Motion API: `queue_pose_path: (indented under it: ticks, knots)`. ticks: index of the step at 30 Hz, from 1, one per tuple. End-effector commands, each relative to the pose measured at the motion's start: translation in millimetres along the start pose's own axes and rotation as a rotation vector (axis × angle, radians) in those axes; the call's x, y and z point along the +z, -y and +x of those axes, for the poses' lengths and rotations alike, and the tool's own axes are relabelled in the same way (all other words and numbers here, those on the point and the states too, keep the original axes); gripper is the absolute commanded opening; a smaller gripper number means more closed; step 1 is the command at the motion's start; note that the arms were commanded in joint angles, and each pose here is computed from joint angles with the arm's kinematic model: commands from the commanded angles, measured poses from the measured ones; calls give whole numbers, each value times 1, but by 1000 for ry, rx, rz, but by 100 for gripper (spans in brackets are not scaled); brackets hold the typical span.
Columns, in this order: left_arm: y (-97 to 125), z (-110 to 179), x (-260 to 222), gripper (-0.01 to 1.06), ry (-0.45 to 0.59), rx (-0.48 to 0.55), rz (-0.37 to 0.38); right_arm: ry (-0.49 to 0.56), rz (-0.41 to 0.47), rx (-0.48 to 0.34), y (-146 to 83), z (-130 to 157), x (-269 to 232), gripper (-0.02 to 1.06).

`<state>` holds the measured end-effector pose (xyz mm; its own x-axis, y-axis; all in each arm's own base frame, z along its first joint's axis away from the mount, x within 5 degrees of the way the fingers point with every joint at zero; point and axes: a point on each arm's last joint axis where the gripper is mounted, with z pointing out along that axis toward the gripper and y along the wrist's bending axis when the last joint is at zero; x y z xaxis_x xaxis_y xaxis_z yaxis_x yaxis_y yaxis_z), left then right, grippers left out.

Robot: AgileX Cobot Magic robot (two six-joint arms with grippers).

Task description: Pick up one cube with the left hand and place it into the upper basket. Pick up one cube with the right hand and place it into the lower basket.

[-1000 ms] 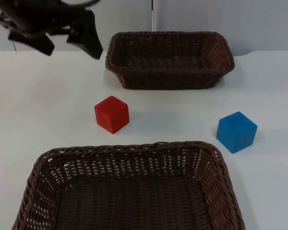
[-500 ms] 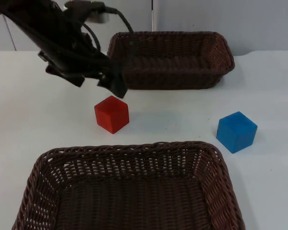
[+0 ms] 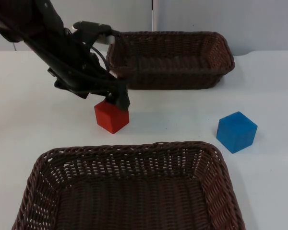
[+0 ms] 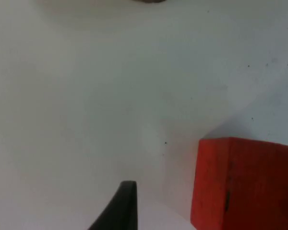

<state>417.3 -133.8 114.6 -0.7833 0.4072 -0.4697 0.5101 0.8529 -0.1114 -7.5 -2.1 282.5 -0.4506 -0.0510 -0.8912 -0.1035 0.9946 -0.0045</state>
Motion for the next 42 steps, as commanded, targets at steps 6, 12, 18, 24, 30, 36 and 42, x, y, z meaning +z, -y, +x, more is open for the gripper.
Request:
queue_pose_path:
  ticks: [6,12,18,24,30,36,42]
  knots:
    - [3,4,15,105,-10,-25,32,-5,6,-3,0,2,1,105]
    - [4,11,29,105,-17,-32,68,-5,8,0,1,2,1,105]
    - [4,15,37,105,-33,-52,81,-5,8,-1,1,2,1,105]
    - [4,16,38,104,-33,-58,83,-5,8,-1,1,2,1,105]
    - [4,16,38,68,-33,-58,83,-5,8,-1,1,2,1,105]
    - [6,11,30,3,-24,-83,88,-5,8,-1,1,2,1,105]
    - [10,-1,4,0,10,-127,114,-5,8,-1,1,2,1,105]
